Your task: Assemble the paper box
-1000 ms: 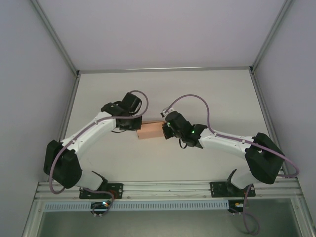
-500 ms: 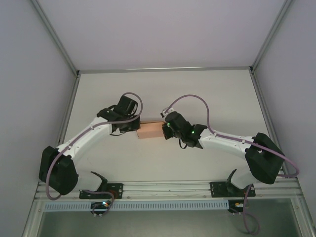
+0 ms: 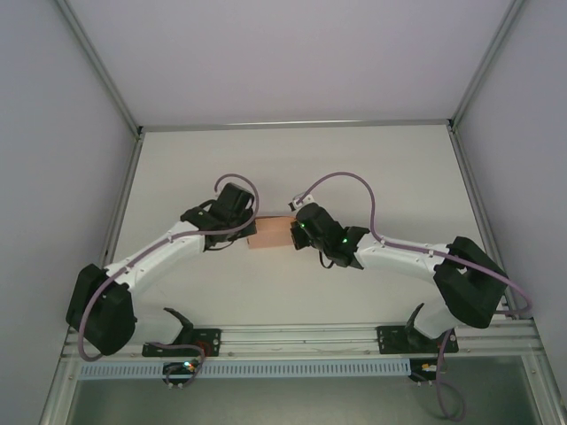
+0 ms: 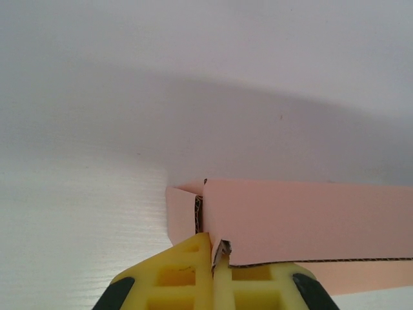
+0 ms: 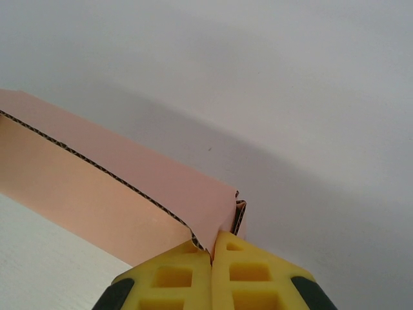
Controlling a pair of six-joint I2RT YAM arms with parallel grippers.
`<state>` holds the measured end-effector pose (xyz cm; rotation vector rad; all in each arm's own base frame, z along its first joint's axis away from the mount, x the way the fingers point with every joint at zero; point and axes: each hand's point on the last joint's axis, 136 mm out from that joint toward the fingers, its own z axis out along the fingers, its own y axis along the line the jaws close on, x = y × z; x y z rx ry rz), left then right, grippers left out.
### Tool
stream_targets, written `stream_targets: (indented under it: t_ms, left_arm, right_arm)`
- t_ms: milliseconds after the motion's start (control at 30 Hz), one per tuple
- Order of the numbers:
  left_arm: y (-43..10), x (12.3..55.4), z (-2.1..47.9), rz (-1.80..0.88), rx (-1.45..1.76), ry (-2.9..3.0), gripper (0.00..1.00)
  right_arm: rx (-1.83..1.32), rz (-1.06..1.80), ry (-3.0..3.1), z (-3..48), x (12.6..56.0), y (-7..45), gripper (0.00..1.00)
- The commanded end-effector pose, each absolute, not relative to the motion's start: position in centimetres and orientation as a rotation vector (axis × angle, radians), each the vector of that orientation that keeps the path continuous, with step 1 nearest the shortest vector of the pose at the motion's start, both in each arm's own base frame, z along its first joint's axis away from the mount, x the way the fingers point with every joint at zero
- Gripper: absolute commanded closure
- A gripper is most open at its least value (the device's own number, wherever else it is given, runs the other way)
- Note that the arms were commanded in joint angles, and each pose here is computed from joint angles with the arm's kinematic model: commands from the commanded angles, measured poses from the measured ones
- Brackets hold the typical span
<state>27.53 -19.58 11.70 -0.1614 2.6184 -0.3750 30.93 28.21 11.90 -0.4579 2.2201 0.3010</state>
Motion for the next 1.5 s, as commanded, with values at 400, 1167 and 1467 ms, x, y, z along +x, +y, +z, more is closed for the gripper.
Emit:
stream_targets:
  t_ms: [400, 1167, 1467]
  left_arm:
    - [-16.6, 21.5, 4.3, -0.058, -0.118, 2.944, 1.00]
    - [-17.7, 22.2, 5.3, -0.034, 0.053, 2.913, 1.00]
    - [-18.4, 22.9, 7.3, -0.082, 0.118, 2.865, 0.80]
  right_arm:
    - [-0.395, 0.329, 2.314, 14.3, 30.3, 25.8, 0.64]
    - [-0.185, 0.377, 2.447, 12.0, 36.6, 26.0, 0.53]
    - [-0.083, 0.450, 2.601, 6.9, 32.2, 24.7, 0.55]
